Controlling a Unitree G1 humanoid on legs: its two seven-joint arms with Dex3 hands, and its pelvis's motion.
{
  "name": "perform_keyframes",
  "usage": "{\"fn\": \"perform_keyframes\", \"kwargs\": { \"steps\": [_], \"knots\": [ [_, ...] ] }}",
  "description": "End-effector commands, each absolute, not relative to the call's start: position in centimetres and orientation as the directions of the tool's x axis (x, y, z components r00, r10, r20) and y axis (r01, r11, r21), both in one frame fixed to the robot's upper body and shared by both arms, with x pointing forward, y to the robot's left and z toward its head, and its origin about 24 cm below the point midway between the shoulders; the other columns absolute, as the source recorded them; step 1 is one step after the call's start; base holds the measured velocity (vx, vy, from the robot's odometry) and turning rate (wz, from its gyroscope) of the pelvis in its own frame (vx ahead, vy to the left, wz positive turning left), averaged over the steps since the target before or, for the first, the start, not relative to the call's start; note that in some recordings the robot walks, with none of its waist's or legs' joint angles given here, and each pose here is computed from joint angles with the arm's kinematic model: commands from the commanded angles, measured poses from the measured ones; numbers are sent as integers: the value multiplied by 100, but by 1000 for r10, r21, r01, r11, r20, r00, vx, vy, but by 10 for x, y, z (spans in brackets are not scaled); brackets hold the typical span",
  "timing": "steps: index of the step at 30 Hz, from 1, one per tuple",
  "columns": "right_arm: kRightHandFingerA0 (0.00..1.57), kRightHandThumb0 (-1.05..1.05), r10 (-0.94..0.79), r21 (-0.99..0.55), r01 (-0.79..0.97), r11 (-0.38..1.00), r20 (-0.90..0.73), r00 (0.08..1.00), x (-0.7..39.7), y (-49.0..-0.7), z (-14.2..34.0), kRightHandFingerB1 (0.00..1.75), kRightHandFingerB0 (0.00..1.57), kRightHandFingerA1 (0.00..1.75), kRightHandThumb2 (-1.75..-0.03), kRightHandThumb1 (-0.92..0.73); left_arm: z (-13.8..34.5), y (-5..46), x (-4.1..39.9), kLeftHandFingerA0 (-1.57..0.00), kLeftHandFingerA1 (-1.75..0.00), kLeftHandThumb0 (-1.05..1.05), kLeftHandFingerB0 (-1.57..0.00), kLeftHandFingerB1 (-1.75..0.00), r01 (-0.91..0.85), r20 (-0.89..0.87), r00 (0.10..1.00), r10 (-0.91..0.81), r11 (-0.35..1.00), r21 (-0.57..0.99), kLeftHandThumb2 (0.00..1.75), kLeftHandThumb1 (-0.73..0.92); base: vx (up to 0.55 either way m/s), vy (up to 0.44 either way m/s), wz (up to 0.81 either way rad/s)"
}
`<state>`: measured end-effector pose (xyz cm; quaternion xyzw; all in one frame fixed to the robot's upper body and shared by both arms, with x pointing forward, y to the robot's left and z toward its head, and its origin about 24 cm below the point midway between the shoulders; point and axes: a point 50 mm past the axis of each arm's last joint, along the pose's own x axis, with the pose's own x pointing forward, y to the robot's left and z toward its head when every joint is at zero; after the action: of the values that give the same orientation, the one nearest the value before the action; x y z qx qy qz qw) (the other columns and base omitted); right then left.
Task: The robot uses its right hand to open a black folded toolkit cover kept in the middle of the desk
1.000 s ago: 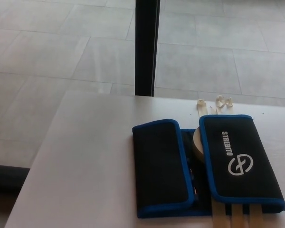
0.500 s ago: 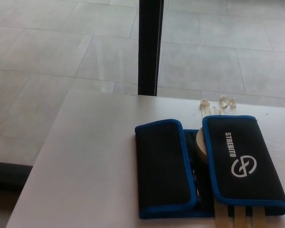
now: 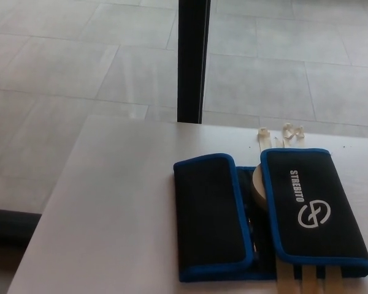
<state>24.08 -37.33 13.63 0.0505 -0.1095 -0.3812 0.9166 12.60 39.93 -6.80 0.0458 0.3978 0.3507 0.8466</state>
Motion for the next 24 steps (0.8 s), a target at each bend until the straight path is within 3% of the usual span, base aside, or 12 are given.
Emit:
{"fn": "perform_keyframes", "kwargs": {
  "steps": [1, 3, 4, 5, 11, 18, 19, 20, 24],
  "knots": [
    [38, -63, -1, -358, 68, 931, 183, 983, 248, -251, 115, 31, 31, 47, -59, -62, -59, 415, 118, -81, -156, -105, -40, -140, -614, -649, 394, 651, 712, 342, 121, 51, 0, 0, 0],
    [37, -62, 75, -460, 12, 888, 169, 983, 244, -243, 106, 32, 32, 46, -59, -63, -59, 415, 117, -80, -157, -105, -39, -140, -599, -650, 404, 644, 723, 344, 119, 52, 0, 0, 0],
    [31, -65, 114, -494, -19, 869, 163, 980, 242, -240, 101, 46, 24, 56, -86, -48, -59, 415, 117, -79, -156, -105, -39, -140, -610, -651, 396, 648, 716, 341, 119, 51, 0, 0, 0],
    [35, -61, 143, -535, -39, 844, 155, 977, 241, -237, 98, 33, 32, 50, -59, -62, -59, 415, 117, -80, -157, -105, -38, -141, -607, -650, 402, 645, 719, 338, 119, 51, 0, 0, 0],
    [30, -63, 261, -695, -142, 705, 68, 963, 231, -226, 76, 31, 33, 48, -59, -60, -59, 415, 117, -80, -158, -105, -40, -141, -618, -650, 394, 650, 711, 336, 118, 51, 0, 0, 0],
    [31, -57, 365, -733, -234, 639, 22, 931, 219, -216, 68, 31, 34, 45, -58, -60, -59, 416, 117, -81, -155, -105, -41, -136, -617, -654, 386, 651, 709, 342, 119, 52, 0, 0, 0],
    [31, -59, 422, -775, -256, 578, 16, 906, 216, -213, 66, 32, 33, 50, -58, -59, -59, 415, 117, -86, -153, -105, -42, -131, -607, -657, 390, 646, 716, 344, 124, 53, 0, 0, 0],
    [28, -56, 444, -765, -292, 574, -9, 896, 216, -212, 63, 33, 32, 56, -58, -60, -59, 415, 117, -84, -154, -105, -42, -135, -606, -655, 394, 645, 718, 342, 119, 53, 0, 0, 0],
    [27, -55, 465, -814, -303, 496, -46, 884, 217, -216, 58, 34, 30, 58, -59, -60, -59, 415, 117, -81, -153, -105, -42, -135, -600, -657, 392, 644, 721, 348, 119, 53, 0, 0, 0]
  ]
}}
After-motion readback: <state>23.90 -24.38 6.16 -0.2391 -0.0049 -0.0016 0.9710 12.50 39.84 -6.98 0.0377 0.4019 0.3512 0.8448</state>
